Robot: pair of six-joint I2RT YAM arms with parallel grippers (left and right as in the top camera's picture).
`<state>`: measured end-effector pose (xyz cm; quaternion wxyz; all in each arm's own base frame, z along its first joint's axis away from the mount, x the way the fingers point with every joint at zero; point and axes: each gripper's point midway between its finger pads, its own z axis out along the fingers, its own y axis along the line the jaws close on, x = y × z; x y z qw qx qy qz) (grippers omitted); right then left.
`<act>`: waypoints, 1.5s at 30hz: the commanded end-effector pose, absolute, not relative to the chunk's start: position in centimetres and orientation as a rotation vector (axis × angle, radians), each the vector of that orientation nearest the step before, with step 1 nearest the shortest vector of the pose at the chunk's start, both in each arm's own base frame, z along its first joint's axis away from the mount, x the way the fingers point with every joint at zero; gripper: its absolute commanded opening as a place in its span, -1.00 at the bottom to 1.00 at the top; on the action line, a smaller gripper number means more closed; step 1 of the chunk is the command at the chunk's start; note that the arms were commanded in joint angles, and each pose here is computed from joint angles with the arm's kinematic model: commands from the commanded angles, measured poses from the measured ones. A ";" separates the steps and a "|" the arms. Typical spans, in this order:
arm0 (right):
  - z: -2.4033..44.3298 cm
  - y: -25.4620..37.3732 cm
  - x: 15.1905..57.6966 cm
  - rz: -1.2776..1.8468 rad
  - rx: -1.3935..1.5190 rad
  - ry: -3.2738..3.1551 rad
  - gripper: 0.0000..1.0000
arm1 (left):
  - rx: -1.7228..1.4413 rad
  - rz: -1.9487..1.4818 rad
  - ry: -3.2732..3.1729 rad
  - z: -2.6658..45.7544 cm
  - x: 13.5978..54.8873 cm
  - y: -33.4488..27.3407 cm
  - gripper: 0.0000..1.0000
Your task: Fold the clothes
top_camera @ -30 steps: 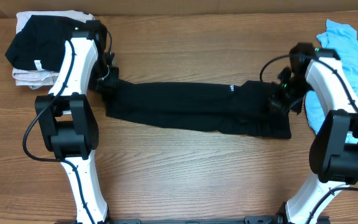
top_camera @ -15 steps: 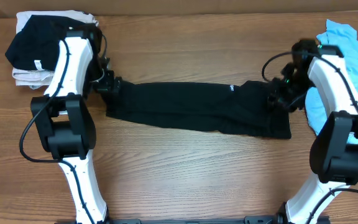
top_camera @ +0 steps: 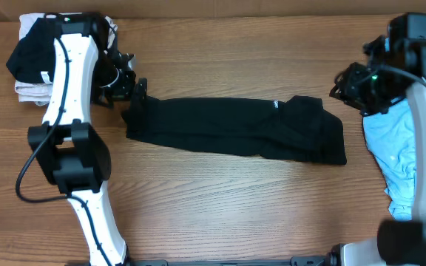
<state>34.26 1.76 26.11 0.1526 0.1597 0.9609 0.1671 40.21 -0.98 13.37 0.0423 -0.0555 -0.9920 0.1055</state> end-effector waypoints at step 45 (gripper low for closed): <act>26.9 3.3 29.4 0.547 0.388 2.651 0.67 | -0.205 0.314 -3.270 -2.0 38.7 -1.0 -0.08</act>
